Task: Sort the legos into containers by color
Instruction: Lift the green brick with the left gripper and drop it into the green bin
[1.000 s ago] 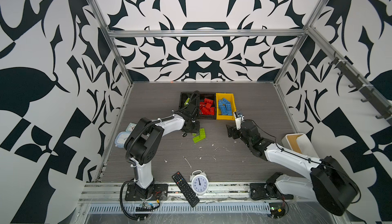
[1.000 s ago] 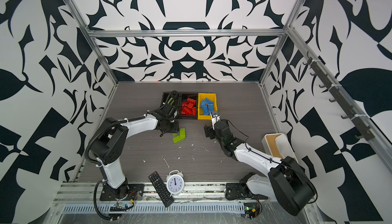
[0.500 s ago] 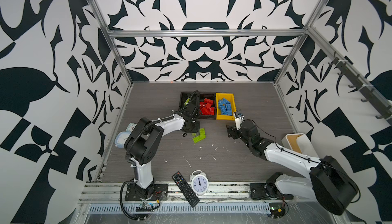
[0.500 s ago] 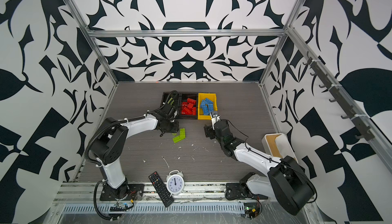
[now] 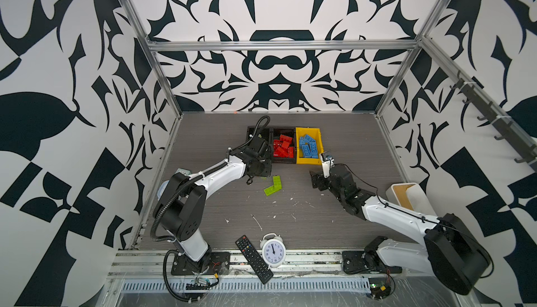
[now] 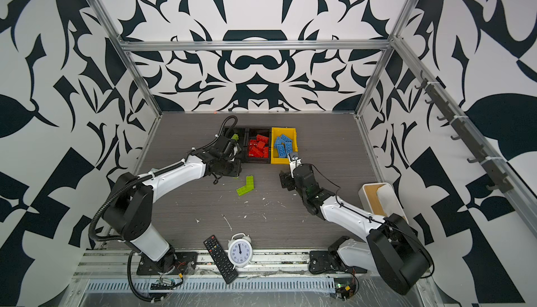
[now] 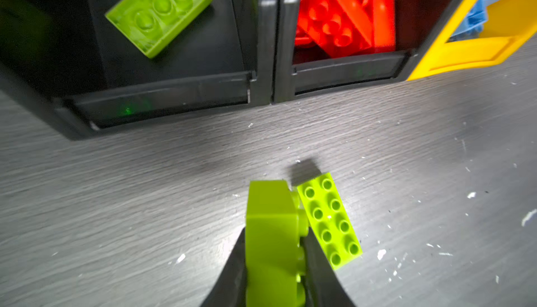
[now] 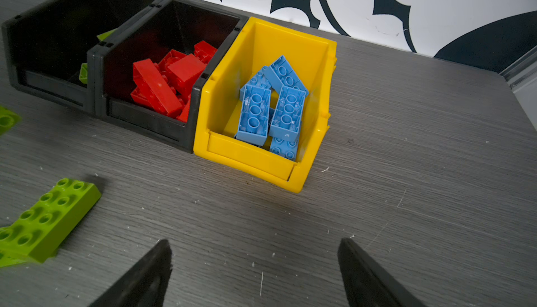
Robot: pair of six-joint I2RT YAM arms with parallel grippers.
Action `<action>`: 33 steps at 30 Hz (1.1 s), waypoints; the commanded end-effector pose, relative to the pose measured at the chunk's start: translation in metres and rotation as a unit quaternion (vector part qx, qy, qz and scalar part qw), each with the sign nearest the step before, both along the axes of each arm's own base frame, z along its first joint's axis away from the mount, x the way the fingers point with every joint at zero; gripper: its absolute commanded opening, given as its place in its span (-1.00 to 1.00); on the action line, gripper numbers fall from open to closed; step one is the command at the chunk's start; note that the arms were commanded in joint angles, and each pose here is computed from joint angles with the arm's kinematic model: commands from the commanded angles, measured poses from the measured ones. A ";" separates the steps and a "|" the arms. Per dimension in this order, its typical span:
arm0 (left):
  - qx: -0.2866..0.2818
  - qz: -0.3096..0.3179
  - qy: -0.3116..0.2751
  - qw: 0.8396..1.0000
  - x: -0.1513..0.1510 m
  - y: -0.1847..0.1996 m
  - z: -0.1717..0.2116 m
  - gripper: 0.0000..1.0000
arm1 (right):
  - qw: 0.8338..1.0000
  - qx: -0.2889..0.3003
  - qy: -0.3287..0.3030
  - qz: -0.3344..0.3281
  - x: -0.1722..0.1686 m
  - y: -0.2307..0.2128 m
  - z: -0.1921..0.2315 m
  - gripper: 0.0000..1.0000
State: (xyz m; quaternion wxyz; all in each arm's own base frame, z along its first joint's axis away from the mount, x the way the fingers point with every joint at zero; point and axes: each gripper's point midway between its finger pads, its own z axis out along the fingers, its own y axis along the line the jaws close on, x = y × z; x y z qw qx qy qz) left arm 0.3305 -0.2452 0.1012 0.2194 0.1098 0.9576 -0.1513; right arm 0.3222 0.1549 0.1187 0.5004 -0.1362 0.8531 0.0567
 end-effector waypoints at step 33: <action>-0.005 -0.027 -0.116 0.993 0.149 0.012 0.059 -0.60 | 1.000 0.015 -0.018 -0.005 0.009 0.005 0.017 0.84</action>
